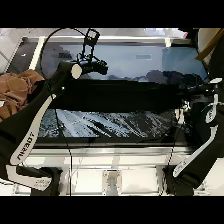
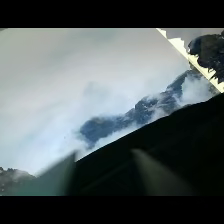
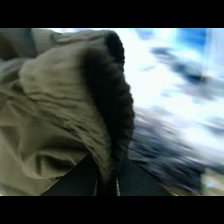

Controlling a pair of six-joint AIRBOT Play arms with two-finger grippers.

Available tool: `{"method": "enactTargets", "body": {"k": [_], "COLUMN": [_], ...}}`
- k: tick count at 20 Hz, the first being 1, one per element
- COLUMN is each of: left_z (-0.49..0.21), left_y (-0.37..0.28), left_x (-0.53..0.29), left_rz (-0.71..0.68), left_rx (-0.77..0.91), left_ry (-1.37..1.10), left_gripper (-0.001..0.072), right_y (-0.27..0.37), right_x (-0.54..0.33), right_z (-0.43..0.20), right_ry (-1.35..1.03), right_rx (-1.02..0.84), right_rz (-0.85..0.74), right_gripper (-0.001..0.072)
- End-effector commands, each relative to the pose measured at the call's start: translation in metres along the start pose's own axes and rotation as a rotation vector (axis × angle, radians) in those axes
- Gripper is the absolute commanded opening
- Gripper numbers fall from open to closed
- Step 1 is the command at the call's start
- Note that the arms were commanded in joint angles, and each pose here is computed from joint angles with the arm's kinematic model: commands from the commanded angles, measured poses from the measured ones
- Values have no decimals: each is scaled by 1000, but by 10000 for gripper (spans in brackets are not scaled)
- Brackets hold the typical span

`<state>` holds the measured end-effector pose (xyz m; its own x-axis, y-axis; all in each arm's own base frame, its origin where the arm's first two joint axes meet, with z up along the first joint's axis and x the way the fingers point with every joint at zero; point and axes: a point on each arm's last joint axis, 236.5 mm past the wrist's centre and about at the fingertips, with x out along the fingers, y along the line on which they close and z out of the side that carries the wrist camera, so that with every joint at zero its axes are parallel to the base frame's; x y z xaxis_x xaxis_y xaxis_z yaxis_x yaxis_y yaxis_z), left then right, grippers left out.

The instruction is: Fold the clothes and pants, and hang the long-sleeved shirts on hangers.

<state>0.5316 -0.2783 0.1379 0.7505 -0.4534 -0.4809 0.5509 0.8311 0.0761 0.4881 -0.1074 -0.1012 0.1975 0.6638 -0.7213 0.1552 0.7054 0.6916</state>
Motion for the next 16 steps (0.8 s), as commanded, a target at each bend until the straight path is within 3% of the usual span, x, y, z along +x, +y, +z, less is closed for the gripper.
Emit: {"method": "enactTargets", "body": {"k": [1, 7, 12, 16], "left_z": [-10, -83, -158, -141], "left_y": [-16, -104, -184, -175], "left_x": [12, 69, 98, 99], "left_rz": [-40, -208, -304, -286], "left_rx": [-36, -143, -84, -89], "left_ry": [21, 172, 314, 266], "left_gripper": [5, 10, 9, 10], "right_y": [36, 178, 270, 300], "right_x": [7, -59, -47, 17], "right_z": [1, 21, -1, -16], "right_ry": [24, -136, -82, -10], "right_rx": [-70, -210, -249, -223], "right_rz": [61, 370, 371, 240], "right_gripper": [17, 17, 17, 17]}}
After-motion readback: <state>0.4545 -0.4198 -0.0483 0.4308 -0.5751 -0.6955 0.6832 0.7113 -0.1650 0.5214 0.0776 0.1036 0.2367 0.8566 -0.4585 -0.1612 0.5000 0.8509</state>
